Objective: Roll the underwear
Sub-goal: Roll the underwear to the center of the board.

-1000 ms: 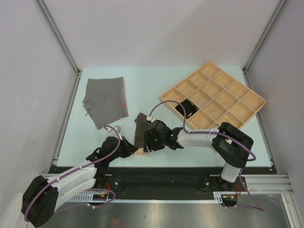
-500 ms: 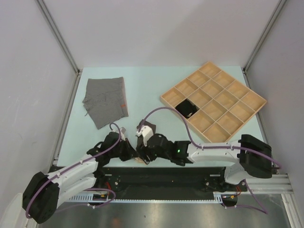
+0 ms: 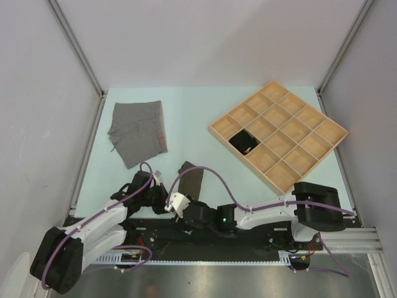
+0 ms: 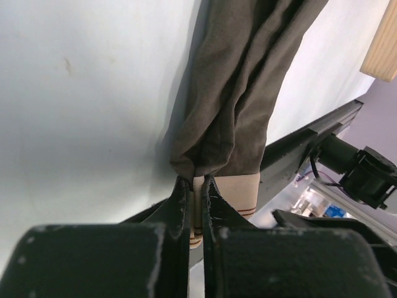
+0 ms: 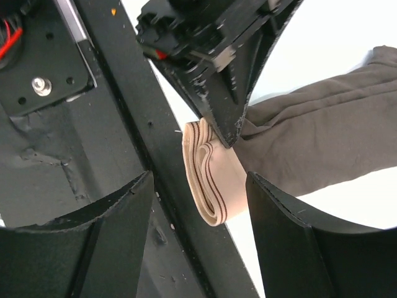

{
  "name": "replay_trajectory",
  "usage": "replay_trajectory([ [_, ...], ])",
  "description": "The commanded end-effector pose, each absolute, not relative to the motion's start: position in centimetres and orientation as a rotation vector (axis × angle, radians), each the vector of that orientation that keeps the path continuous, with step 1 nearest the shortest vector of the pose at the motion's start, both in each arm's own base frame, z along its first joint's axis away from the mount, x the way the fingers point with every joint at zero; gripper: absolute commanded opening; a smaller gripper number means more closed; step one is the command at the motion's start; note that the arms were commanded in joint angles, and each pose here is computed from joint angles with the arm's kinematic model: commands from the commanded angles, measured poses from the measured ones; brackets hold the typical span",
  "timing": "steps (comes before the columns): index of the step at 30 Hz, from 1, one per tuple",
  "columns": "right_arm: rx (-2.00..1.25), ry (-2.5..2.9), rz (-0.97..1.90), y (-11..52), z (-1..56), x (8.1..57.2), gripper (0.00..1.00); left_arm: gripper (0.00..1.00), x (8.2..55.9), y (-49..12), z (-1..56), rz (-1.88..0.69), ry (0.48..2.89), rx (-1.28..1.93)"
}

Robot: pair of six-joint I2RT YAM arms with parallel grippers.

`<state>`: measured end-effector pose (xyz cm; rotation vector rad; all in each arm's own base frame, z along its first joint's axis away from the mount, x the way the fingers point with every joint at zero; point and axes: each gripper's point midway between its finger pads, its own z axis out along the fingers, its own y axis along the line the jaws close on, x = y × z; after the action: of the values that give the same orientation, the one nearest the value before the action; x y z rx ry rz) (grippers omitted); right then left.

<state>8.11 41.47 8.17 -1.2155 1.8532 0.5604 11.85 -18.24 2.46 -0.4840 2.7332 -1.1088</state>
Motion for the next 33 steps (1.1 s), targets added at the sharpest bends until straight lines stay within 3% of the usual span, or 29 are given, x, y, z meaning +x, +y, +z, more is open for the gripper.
replay_trajectory([
  [1, -1.2, 1.774, 0.506, 42.1, 8.2, 8.4, 0.66, 0.0, 12.3, -19.1, 4.6, -1.207, 2.724, -0.491],
  [16, -1.21, 1.701, 0.305, 42.0, 5.7, 8.4, 0.62, 0.0, 11.4, -19.2, 5.2, -1.324, 2.756, -0.536],
  [21, -1.124, 1.694, 0.142, 41.0, 5.3, 10.5, 0.41, 0.0, 11.2, -19.4, 5.6, -1.358, 2.756, -0.541],
  [29, -1.111, 1.678, 0.181, 41.3, 5.8, 10.8, 0.17, 0.0, 10.9, -19.4, 5.7, -1.38, 2.759, -0.541],
  [30, -1.126, 1.683, 0.21, 41.5, 5.8, 10.5, 0.0, 0.0, 11.0, -19.4, 5.7, -1.38, 2.754, -0.536],
  [33, -1.176, 1.715, 0.323, 42.1, 6.2, 10.0, 0.0, 0.06, 11.5, -19.2, 5.7, -1.341, 2.729, -0.488],
])
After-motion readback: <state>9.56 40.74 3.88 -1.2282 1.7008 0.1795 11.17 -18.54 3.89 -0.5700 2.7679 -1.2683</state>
